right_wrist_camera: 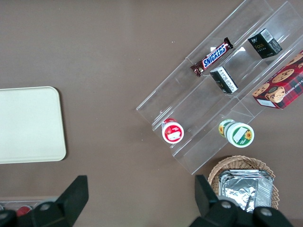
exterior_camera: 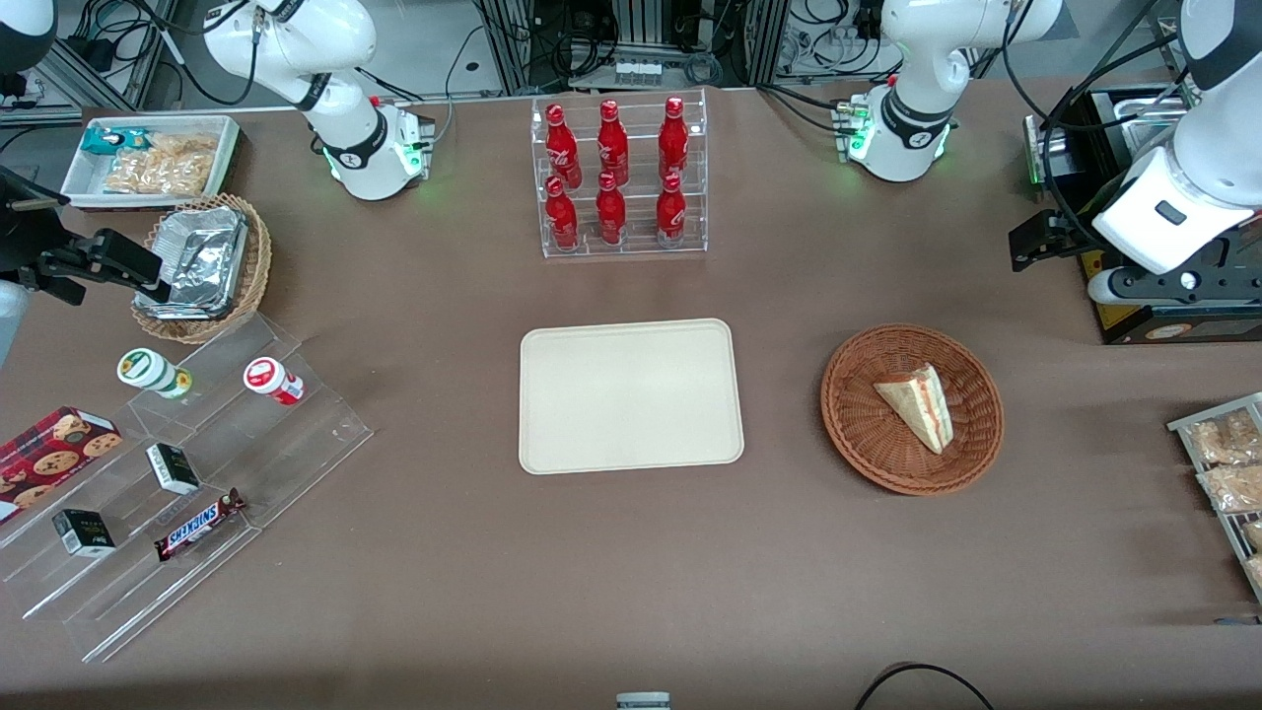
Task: Place sandwich from basket to tray
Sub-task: 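Move the left gripper over the wrapped sandwich in the wicker basket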
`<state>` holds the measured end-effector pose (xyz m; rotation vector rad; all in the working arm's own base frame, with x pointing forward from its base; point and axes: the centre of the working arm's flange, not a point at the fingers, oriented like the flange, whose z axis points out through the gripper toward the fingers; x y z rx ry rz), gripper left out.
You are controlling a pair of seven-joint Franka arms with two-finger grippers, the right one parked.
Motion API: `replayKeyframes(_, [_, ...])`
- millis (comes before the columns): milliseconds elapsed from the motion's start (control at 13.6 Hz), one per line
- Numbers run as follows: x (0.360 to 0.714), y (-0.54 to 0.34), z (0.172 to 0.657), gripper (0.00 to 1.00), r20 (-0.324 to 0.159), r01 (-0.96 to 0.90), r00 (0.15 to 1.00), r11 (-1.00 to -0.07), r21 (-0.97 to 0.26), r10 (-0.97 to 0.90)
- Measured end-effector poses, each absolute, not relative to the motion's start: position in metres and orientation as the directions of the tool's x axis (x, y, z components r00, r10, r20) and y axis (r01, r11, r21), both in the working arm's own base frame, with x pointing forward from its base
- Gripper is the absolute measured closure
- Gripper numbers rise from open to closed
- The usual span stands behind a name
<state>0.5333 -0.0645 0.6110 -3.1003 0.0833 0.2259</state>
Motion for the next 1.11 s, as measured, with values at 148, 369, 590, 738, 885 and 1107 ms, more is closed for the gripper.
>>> replayKeyframes(148, [0.534,-0.065,0.610,0.00,-0.148,-0.059,0.987,-0.998,-0.027,-0.054])
replayKeyframes(369, [0.538,-0.065,0.589,0.00,-0.159,-0.061,0.986,-0.998,-0.027,-0.056])
replayKeyframes(590, [0.545,-0.066,0.527,0.00,-0.170,-0.064,0.984,-0.998,-0.026,-0.058])
replayKeyframes(738, [0.545,-0.066,0.488,0.00,-0.168,-0.065,0.984,-0.998,-0.025,-0.060])
replayKeyframes(885, [0.541,-0.066,0.451,0.00,-0.151,-0.067,0.987,-0.998,-0.023,-0.062])
replayKeyframes(1107, [0.531,-0.065,0.398,0.00,-0.109,-0.062,0.992,-0.998,-0.020,-0.059])
